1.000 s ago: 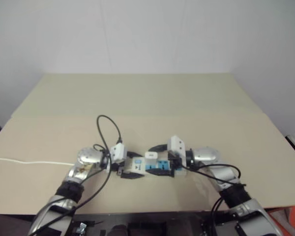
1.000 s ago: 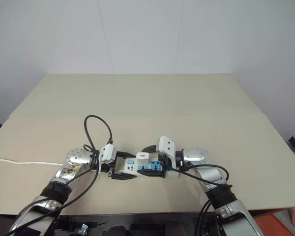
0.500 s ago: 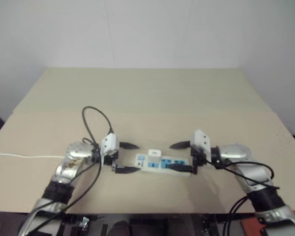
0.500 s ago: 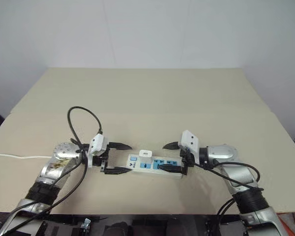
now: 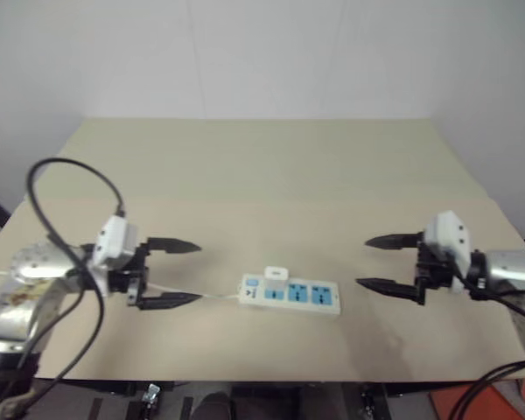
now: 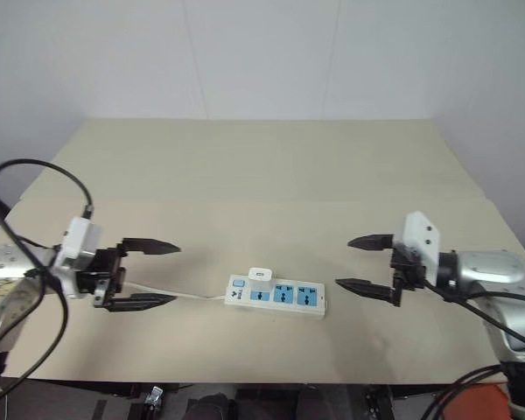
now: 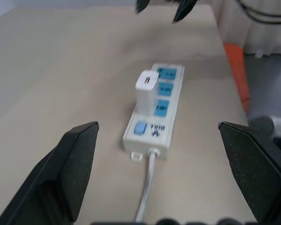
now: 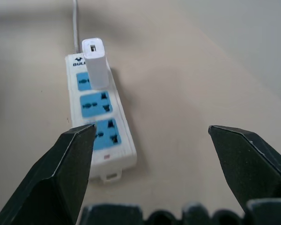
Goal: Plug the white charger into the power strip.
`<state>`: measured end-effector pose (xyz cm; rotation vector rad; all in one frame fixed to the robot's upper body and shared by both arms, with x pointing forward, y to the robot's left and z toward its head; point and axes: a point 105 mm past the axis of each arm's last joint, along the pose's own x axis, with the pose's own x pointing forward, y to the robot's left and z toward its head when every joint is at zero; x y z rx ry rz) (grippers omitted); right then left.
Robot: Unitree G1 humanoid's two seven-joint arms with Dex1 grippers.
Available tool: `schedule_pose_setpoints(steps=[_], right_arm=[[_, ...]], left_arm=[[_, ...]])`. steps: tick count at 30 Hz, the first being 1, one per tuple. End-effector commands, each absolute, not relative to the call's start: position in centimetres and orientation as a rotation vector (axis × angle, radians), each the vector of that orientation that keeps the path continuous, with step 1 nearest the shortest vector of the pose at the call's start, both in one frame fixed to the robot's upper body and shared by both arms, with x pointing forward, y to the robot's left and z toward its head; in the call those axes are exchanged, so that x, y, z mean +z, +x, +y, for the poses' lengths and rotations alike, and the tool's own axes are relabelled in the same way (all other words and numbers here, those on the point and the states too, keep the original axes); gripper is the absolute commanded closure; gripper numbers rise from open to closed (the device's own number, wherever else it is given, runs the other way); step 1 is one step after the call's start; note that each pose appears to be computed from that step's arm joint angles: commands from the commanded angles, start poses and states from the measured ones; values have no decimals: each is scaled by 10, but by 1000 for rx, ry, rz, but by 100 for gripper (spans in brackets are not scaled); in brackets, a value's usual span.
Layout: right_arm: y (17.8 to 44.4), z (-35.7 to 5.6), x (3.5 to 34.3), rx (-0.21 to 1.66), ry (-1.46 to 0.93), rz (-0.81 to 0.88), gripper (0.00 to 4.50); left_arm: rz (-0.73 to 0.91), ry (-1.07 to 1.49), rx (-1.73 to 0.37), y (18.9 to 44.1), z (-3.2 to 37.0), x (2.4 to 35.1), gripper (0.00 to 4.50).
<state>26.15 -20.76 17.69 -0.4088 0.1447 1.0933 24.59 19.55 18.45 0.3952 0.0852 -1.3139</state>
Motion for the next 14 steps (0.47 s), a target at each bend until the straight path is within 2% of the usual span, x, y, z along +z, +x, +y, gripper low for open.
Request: schedule_pose_setpoints(steps=[1, 14], right_arm=[[258, -214, 194, 1056, -428, 93, 0], [256, -209, 188, 1050, -427, 106, 0]], left_arm=[[58, 423, -1294, 242, 198, 194, 1], [69, 394, -1317, 246, 187, 192, 1]])
